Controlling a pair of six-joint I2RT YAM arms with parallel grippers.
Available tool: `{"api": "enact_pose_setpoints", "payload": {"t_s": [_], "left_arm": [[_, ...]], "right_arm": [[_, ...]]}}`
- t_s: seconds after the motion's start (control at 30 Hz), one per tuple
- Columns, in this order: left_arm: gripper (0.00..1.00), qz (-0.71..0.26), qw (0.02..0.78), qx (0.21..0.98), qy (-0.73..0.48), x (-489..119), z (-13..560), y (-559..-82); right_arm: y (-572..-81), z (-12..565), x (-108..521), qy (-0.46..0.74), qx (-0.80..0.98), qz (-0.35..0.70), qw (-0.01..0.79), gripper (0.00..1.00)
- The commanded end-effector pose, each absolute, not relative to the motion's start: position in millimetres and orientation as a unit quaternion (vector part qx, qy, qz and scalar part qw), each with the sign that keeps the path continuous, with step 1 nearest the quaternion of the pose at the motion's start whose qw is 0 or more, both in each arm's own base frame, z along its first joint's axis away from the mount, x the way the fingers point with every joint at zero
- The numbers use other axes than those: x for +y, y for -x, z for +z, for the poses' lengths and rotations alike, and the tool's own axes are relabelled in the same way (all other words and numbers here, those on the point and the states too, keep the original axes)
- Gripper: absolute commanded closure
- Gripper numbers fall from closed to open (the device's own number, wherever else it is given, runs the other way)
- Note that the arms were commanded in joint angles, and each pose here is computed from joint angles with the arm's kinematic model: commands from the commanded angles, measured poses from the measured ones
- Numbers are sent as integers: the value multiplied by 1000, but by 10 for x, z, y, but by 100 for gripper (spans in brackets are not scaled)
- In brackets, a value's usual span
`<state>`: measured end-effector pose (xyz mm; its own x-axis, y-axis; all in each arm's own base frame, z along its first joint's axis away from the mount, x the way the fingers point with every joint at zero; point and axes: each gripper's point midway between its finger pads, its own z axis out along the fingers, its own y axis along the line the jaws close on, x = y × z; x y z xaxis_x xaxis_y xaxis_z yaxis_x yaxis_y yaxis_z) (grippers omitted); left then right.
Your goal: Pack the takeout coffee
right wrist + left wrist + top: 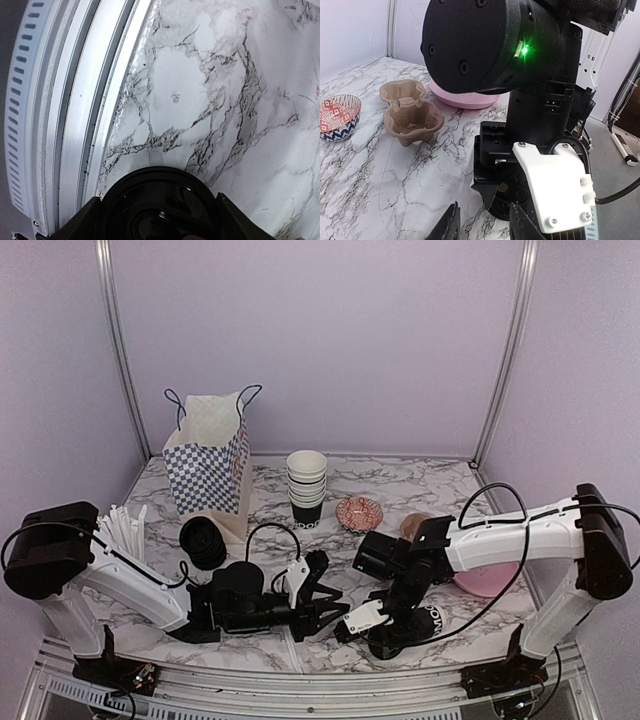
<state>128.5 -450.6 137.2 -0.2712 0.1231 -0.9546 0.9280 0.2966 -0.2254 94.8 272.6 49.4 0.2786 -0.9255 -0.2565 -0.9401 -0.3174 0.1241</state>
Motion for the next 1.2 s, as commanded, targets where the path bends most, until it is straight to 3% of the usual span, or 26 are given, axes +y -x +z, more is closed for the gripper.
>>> {"api": "enact_pose_setpoints", "payload": {"t_s": [0.0,0.77,1.17], "left_arm": [[65,-445,461,663,-387,-4490,1421,-1284],[51,-358,535,698,-313,-3905,2130,-1609],[33,-365,509,709,-325,-3887,2087,-1530]], "right_arm": [[-907,455,2544,792,595,137,-3,54],[-1371,2164,3180,716,540,336,288,52],[-1662,1923,3463,643,542,441,314,47]]}}
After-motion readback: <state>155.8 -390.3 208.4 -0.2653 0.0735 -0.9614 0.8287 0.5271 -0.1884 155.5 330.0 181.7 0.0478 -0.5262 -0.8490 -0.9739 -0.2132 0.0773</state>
